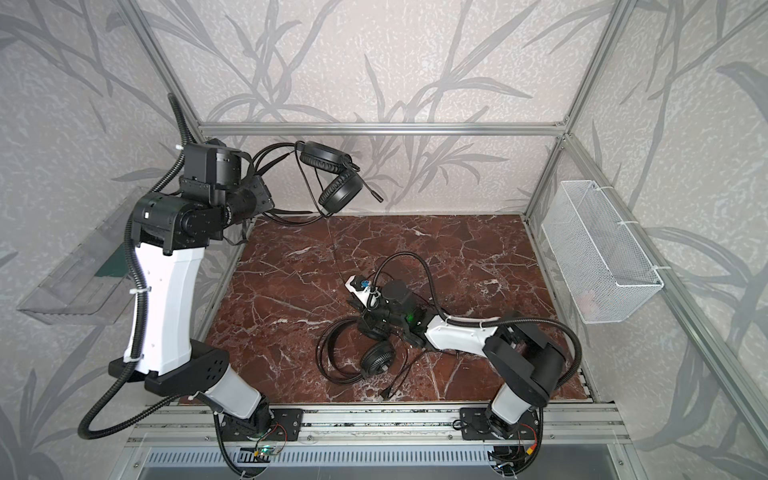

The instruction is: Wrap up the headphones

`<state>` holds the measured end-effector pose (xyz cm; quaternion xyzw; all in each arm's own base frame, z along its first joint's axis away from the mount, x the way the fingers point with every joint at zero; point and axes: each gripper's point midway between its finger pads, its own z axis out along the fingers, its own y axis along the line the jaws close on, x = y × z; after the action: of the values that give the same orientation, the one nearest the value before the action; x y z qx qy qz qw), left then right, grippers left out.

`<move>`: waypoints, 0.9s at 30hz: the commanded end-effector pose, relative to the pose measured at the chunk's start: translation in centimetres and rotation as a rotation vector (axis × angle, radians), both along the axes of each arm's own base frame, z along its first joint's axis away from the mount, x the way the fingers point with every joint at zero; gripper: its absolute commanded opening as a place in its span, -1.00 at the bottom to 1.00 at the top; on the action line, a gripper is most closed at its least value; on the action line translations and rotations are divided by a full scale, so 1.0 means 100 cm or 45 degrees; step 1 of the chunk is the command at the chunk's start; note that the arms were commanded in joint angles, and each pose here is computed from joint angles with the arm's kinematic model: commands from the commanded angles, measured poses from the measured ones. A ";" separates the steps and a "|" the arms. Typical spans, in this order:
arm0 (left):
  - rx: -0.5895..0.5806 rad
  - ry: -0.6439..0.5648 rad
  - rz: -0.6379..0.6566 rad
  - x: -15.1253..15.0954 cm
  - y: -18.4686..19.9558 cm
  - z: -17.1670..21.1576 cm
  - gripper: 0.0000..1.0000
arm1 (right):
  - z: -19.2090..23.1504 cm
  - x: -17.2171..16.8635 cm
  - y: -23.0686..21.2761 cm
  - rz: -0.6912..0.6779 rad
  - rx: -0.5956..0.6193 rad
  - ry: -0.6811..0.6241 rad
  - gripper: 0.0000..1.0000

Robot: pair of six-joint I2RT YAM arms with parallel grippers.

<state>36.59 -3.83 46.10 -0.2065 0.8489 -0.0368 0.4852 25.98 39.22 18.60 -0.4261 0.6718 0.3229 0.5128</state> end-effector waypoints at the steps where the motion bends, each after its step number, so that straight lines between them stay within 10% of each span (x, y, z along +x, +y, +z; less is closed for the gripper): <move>1: -0.122 -0.091 0.063 0.018 0.005 0.008 -1.00 | 0.022 -0.010 -0.012 -0.031 -0.124 -0.106 -1.00; 11: 0.014 0.248 0.070 0.063 -0.002 -0.099 -1.00 | 0.158 -0.055 -0.008 0.087 -0.159 -0.436 -1.00; 27: 0.114 0.473 -0.088 0.024 -0.029 -0.188 -1.00 | 0.219 0.070 -0.009 -0.464 -0.808 -1.194 -1.00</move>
<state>38.68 -6.16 24.23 -0.1493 0.9495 0.0569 0.2701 30.79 39.60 38.08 -0.5431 0.5357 -0.0952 0.6395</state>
